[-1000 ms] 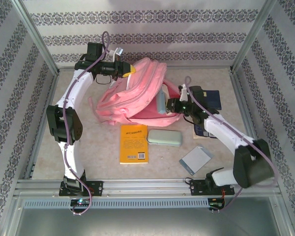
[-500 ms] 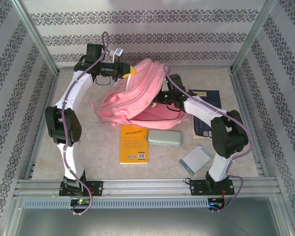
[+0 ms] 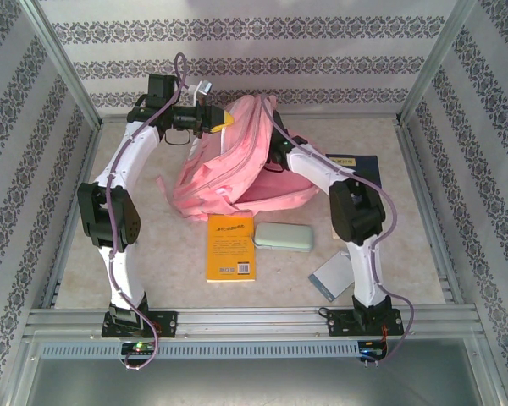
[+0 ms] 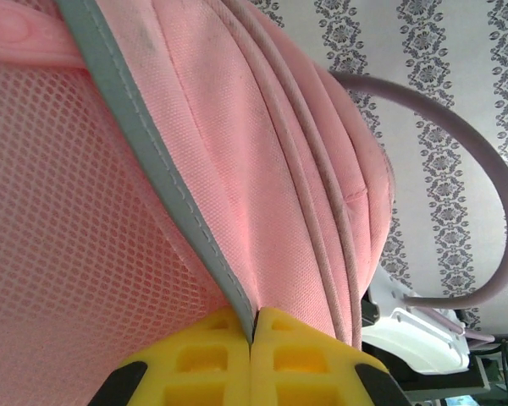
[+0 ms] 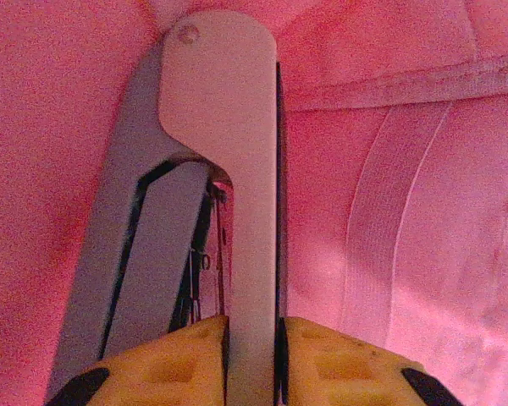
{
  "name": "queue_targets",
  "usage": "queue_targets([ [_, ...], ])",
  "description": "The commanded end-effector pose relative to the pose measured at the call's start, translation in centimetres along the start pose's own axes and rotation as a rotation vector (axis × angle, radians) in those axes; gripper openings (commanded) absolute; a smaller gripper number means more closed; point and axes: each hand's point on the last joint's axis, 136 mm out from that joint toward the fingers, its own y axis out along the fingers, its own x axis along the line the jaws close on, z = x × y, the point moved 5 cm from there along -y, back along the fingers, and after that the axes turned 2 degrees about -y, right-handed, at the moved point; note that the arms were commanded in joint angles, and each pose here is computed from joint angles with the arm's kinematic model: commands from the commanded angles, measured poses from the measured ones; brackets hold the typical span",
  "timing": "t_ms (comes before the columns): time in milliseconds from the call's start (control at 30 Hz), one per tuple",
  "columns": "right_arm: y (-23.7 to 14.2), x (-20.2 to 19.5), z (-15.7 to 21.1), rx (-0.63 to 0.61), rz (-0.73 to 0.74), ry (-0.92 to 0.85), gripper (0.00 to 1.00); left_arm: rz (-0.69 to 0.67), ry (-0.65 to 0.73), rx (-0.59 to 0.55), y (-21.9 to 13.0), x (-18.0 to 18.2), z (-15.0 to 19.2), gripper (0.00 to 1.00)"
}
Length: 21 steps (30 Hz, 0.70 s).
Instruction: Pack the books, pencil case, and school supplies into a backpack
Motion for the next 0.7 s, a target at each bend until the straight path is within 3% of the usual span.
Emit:
queue_targets([
  [0, 1.8, 0.8, 0.5, -0.008, 0.019, 0.051, 0.26, 0.145, 0.215, 0.038, -0.7, -6.8, 0.8, 0.00],
  [200, 3.6, 2.7, 0.7, -0.007, -0.009, 0.058, 0.26, 0.138, 0.215, 0.030, -0.5, -6.3, 0.1, 0.00],
  [467, 5.1, 4.1, 2.1, 0.017, -0.029, 0.076, 0.49, 0.134, 0.208, 0.031, -0.1, -5.7, -0.3, 0.00],
  [567, 3.9, 3.8, 1.4, -0.024, 0.007, 0.046, 0.57, 0.121, 0.210, 0.020, -0.5, -5.5, -0.4, 0.00],
  [667, 1.9, 3.6, 0.3, -0.072, 0.009, 0.014, 0.58, 0.098, 0.204, -0.002, -1.1, -5.1, -0.7, 0.00],
])
